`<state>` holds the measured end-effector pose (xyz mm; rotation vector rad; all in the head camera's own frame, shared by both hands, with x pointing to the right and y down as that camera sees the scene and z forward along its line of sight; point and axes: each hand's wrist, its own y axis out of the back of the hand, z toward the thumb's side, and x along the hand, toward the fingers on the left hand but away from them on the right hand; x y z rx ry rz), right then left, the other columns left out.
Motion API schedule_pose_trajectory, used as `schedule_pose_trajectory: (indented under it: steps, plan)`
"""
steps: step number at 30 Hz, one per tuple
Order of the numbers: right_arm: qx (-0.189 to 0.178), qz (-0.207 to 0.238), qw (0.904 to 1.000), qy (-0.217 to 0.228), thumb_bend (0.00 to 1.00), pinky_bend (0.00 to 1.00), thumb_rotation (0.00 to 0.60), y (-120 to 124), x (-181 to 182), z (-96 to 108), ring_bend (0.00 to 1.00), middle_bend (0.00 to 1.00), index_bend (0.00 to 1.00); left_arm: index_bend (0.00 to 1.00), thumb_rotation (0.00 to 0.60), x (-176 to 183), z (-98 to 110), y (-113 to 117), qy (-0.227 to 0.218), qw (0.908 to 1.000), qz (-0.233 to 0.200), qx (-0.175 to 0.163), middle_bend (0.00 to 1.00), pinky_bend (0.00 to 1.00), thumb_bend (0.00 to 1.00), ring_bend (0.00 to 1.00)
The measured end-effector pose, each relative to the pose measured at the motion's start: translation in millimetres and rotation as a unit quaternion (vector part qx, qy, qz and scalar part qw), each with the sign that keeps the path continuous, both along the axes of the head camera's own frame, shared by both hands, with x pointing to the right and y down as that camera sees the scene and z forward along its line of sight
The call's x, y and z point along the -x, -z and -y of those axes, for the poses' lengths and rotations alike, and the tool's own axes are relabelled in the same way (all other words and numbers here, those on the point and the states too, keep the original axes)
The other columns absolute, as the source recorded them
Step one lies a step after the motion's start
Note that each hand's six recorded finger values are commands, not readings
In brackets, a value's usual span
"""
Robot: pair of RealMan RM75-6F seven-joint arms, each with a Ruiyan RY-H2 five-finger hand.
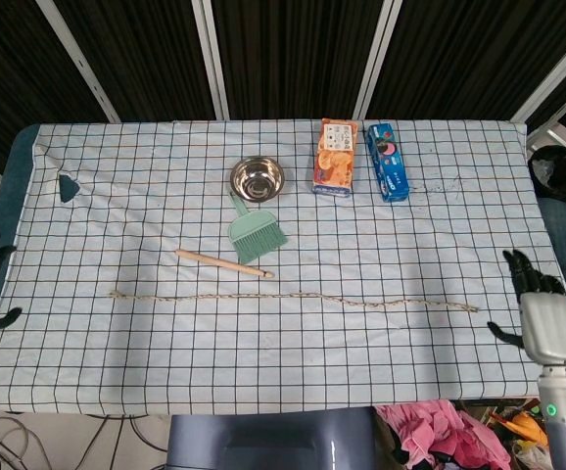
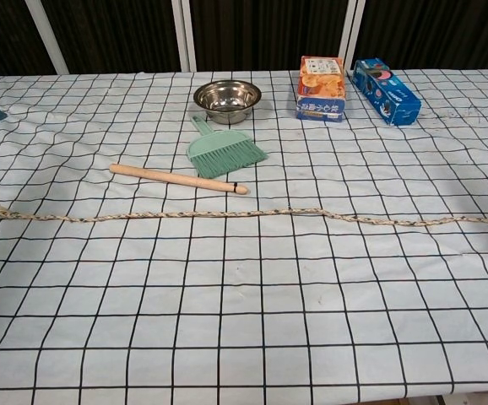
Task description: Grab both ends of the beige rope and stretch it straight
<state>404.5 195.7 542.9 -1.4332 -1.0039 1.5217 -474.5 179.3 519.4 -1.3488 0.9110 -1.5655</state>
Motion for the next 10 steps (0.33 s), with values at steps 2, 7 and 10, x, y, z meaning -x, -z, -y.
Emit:
schedule_pose_trajectory:
  steps: [2,7,10]
  plan:
    - [0.005,-0.002,0.9999,0.016,0.04,0.24,0.600,-1,5,-19,0.21,0.06,0.00,0.19,0.600,7,-26,4,0.008,0.9999,-0.003,0.005,0.08,0.00,0.05,0.00]
    - [0.003,-0.005,0.9996,0.028,0.04,0.24,0.600,-6,10,-45,0.21,0.06,0.00,0.16,0.600,14,-63,1,0.007,0.9992,-0.019,0.034,0.06,0.00,0.05,0.00]
    - [-0.001,-0.007,0.9996,0.026,0.04,0.23,0.600,-5,8,-49,0.21,0.06,0.00,0.16,0.600,14,-67,0,0.002,0.9990,-0.020,0.040,0.06,0.00,0.05,0.00]
